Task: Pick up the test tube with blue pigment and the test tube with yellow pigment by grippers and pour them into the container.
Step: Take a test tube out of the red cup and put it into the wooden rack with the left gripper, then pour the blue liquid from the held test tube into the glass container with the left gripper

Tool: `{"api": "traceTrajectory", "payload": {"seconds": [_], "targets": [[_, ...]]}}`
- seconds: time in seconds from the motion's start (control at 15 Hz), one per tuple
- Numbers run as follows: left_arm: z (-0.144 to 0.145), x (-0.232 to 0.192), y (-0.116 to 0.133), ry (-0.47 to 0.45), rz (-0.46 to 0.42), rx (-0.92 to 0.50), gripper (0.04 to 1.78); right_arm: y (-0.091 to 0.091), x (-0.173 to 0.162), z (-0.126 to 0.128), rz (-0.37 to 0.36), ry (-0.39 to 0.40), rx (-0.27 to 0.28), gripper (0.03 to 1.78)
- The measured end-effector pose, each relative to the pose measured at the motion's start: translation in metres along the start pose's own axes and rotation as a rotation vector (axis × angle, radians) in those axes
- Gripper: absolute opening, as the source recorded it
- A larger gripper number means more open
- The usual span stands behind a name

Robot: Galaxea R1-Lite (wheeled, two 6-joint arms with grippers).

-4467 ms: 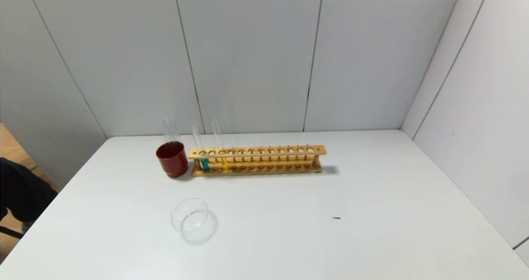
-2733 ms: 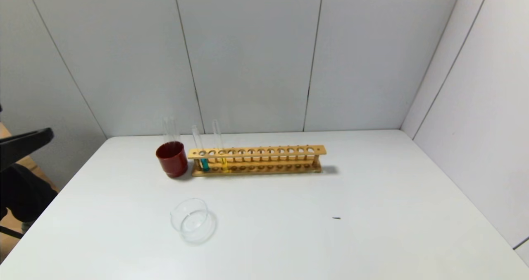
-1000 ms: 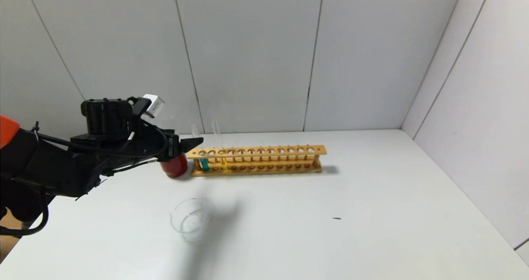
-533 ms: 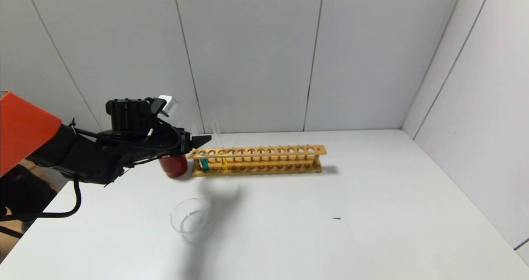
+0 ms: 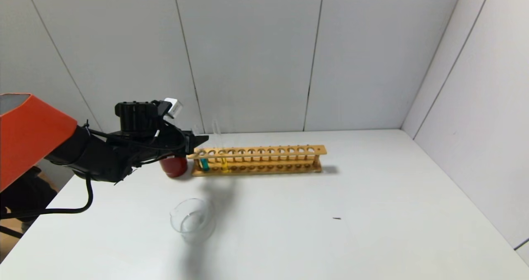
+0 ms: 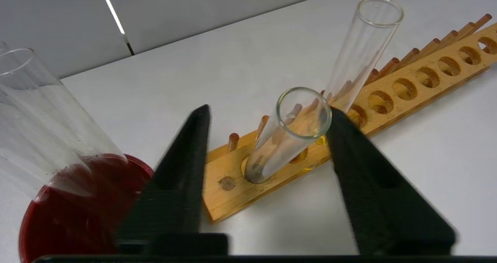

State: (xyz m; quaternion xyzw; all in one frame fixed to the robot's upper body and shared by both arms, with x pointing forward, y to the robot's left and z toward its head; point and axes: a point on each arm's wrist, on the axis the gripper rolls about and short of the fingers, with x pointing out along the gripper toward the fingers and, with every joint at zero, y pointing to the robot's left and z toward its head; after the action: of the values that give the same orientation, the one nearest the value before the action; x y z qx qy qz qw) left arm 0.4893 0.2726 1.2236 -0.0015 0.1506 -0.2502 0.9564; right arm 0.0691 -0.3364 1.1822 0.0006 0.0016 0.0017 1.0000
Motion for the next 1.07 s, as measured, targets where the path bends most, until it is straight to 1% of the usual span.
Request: {"api": "traceTrajectory", "payload": {"seconds": [0.13, 0.2, 0.27, 0.67, 0.87, 1.07], "targets": [[0.000, 0.003, -0.003, 0.000, -0.011, 0.001, 0.56, 0.000, 0.000, 0.000, 0.000, 0.000, 0.000, 1.75], [-0.001, 0.004, -0.004, 0.002, -0.012, -0.004, 0.42, 0.000, 0.000, 0.000, 0.000, 0.000, 0.001, 1.75], [-0.001, 0.005, -0.004, 0.002, -0.011, -0.004, 0.34, 0.000, 0.000, 0.000, 0.000, 0.000, 0.000, 1.75], [0.004, 0.001, -0.007, -0.008, -0.010, 0.000, 0.33, 0.000, 0.000, 0.000, 0.000, 0.000, 0.001, 1.75], [0.021, -0.010, -0.010, -0.037, -0.003, 0.011, 0.33, 0.000, 0.000, 0.000, 0.000, 0.000, 0.000, 1.75], [0.050, -0.032, -0.017, -0.078, 0.018, 0.025, 0.33, 0.000, 0.000, 0.000, 0.000, 0.000, 0.000, 1.75]]}}
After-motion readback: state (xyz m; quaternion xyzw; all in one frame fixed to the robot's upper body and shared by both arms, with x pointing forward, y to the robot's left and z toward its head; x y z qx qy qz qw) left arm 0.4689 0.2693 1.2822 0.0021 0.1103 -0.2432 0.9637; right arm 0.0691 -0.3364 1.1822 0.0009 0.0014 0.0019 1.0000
